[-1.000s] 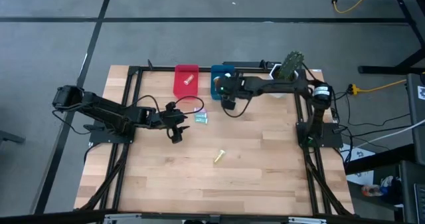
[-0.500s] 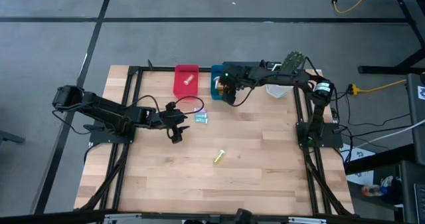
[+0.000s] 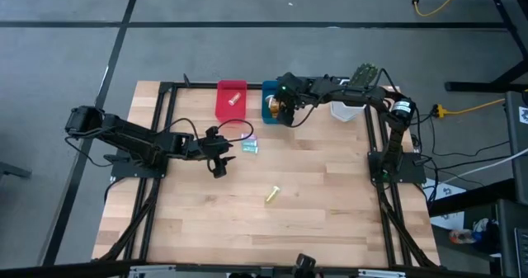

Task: Pick and place medicine bottles into bin by pill shape (circle, oval)
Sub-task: Put the orange capsule bottle into the blue bin, then put the yellow tablet bottle into the red bin

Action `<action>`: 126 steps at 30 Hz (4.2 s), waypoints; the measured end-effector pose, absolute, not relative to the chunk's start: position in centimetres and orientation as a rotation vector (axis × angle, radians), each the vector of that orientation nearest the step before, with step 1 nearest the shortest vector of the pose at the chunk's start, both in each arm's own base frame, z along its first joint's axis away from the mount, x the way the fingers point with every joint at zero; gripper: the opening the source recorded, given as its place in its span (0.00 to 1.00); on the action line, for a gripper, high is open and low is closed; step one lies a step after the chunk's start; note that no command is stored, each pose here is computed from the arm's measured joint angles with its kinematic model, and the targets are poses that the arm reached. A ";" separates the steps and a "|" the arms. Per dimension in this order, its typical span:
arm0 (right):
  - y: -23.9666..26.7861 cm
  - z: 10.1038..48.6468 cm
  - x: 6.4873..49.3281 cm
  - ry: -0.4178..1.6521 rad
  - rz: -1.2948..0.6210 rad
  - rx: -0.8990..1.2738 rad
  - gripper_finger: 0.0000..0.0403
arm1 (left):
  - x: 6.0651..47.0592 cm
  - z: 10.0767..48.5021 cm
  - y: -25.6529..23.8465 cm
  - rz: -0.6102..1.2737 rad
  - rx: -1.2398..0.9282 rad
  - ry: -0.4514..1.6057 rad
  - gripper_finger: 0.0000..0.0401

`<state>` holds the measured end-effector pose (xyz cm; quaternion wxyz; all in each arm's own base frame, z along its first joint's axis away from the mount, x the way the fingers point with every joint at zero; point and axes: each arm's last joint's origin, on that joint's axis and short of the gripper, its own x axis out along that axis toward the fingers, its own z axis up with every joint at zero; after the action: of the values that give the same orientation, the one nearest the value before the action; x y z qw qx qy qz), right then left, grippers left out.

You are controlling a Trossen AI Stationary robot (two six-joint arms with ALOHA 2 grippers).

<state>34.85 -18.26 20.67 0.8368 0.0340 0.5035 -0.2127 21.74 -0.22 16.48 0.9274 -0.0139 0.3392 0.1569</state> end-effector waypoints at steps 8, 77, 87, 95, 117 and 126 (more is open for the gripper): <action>-18.3 20.7 34.8 1.065 -0.452 0.072 0.53 | 21.7 16.5 -0.2 0.321 -0.029 0.695 0.51; 9.1 16.0 36.0 0.966 0.339 -0.152 0.56 | 21.7 16.5 -0.2 0.321 -0.029 0.694 0.51; 8.8 13.8 35.1 0.886 0.335 -0.185 0.56 | 21.7 16.5 -0.2 0.322 -0.030 0.694 0.51; 8.6 12.7 34.3 0.900 0.332 -0.187 0.56 | 21.7 16.5 -0.2 0.322 -0.029 0.694 0.51; 8.3 12.6 34.5 0.886 0.222 -0.191 0.34 | 21.7 16.5 -0.2 0.321 -0.029 0.694 0.51; 6.5 12.7 35.0 0.856 -0.097 -0.208 0.30 | 21.7 16.5 -0.2 0.322 -0.030 0.694 0.51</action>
<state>34.96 6.53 12.74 0.9034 -0.1006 0.4141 -0.0471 21.75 -0.22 16.50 0.9277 -0.0145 0.3384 0.1569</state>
